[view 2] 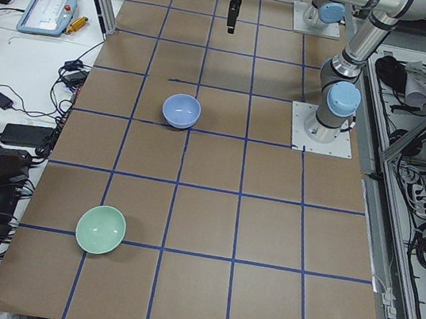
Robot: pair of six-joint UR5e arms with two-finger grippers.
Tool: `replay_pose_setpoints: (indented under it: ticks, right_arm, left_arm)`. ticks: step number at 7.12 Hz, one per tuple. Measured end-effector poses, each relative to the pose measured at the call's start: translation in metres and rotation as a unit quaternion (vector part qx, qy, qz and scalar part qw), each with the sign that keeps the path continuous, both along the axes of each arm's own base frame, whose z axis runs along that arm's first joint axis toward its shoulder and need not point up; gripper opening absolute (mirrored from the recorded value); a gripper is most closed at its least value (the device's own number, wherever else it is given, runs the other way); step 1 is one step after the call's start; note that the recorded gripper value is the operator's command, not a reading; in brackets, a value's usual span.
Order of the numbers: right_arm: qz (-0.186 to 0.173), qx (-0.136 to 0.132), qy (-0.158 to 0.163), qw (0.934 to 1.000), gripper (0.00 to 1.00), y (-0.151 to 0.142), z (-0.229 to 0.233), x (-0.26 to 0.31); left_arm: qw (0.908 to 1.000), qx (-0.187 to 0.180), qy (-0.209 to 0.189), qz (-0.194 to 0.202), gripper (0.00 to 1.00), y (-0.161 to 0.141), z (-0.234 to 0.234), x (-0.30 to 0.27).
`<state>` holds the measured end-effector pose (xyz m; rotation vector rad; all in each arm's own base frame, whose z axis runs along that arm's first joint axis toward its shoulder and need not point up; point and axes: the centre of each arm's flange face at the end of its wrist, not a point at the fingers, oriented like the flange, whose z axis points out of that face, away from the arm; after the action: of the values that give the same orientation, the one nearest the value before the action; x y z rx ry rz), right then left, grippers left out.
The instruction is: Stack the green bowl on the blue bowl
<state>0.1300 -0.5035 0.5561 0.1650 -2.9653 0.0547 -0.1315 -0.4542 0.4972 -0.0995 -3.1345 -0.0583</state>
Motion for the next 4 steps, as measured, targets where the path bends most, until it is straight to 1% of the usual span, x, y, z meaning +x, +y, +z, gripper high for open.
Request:
replay_pose_setpoints:
  ticks: [4]
  right_arm:
    - [0.001,0.0,0.0,1.0,1.0,0.0002,0.0,0.0006]
  left_arm:
    - [1.0,-0.001,-0.001,-0.004,1.0,0.0024,0.0008,0.0003]
